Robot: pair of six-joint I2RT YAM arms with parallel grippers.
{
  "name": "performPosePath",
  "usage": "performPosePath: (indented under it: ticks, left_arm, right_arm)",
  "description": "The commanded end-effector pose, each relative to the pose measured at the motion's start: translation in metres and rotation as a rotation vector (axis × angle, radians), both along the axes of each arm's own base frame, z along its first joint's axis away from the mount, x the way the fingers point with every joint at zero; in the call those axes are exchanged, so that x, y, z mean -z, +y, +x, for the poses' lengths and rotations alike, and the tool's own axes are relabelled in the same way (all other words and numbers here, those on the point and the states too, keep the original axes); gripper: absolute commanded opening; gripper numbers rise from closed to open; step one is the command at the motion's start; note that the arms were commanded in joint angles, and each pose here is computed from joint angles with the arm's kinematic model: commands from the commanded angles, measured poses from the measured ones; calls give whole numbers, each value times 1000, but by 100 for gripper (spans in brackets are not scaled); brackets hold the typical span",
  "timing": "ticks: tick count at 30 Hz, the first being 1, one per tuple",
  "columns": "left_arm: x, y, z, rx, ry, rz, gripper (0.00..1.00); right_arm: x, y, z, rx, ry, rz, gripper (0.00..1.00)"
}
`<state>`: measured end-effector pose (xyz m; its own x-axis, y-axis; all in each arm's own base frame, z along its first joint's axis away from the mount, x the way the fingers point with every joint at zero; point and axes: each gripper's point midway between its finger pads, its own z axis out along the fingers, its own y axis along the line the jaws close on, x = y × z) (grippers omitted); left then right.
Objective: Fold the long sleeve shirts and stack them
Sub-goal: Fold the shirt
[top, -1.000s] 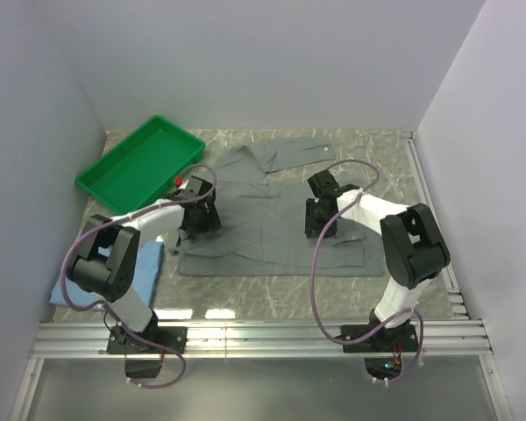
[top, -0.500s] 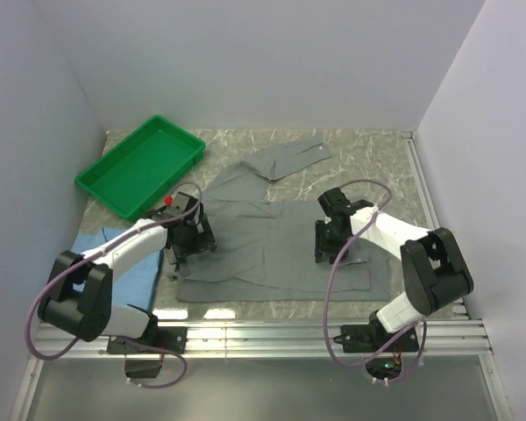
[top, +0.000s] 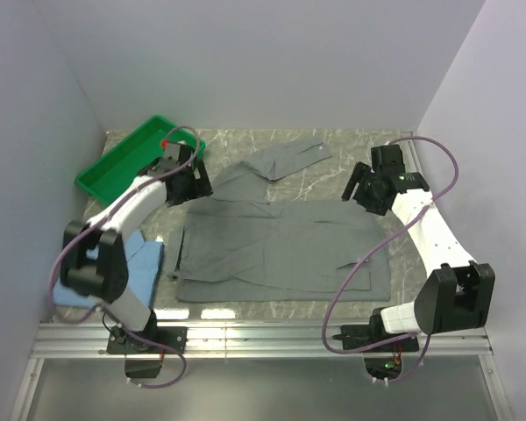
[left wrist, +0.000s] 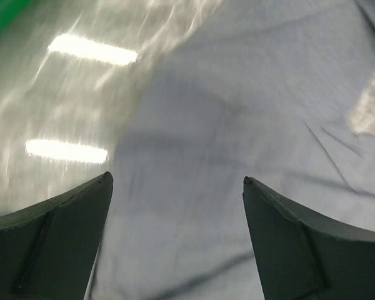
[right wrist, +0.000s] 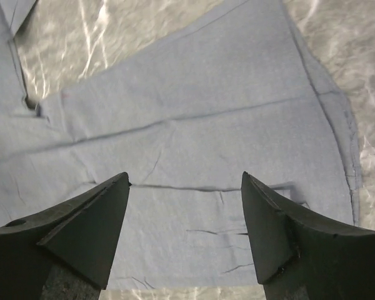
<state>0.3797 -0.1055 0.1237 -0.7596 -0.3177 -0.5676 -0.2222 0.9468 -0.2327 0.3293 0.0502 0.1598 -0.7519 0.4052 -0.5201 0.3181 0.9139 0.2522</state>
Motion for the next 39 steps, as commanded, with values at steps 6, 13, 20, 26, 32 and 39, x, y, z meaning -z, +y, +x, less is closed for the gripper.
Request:
performPosePath:
  ticks: [6,13,20,26,32,39]
  left_arm:
    - [40,-16,75,119,66,81,82]
    - [75,-20,82,118,128,78,69]
    - [102,-16,76,114,158,100,70]
    - [110,-17,76,108,174,187,71]
    - [94,-16,85,90,121,220,73]
    - [47,-16,97,67,10,165,73]
  right_arm:
    - [-8,-6,17,63,-22,93,79]
    - [3,-13,15,71,10,55,76]
    - [19,-15,16,78,35,40,75]
    - [26,-17,20,91,48,32,74]
    - [16,-17,28,91,34,32,73]
    - [3,-21,36,95,13,12,73]
